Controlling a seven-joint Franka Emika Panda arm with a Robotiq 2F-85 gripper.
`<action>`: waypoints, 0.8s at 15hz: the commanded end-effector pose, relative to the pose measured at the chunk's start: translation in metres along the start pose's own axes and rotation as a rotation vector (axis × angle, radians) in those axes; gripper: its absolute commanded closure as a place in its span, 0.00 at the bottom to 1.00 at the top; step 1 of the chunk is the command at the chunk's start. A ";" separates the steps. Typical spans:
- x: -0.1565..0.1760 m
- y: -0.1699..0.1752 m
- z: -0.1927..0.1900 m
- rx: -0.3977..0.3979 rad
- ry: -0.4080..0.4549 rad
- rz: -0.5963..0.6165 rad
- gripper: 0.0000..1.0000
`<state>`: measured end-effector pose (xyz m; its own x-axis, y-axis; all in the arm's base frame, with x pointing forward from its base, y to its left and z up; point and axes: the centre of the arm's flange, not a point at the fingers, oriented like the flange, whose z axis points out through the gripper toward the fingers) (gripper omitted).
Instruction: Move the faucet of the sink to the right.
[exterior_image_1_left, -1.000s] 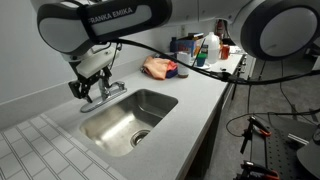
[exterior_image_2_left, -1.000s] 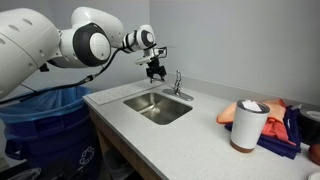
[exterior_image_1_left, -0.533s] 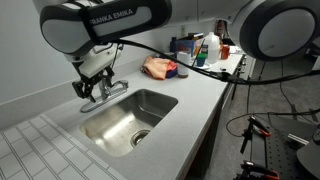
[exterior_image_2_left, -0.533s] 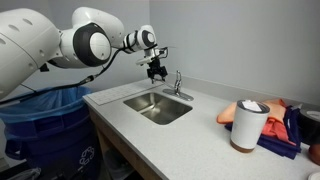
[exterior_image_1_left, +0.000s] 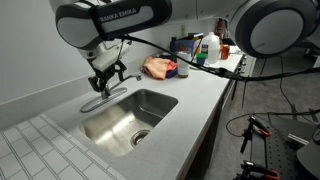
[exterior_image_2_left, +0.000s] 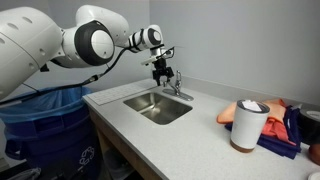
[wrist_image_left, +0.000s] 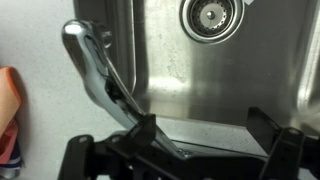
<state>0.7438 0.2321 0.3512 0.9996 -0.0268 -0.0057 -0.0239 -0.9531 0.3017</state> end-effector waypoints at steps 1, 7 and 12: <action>0.014 0.023 -0.012 -0.004 -0.053 0.001 0.00; 0.007 0.039 -0.064 0.054 0.028 -0.001 0.00; 0.008 0.056 -0.093 0.075 0.079 0.021 0.00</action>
<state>0.7414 0.2114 0.4410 0.9965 -0.0317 0.0772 -0.0506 -0.9651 0.2570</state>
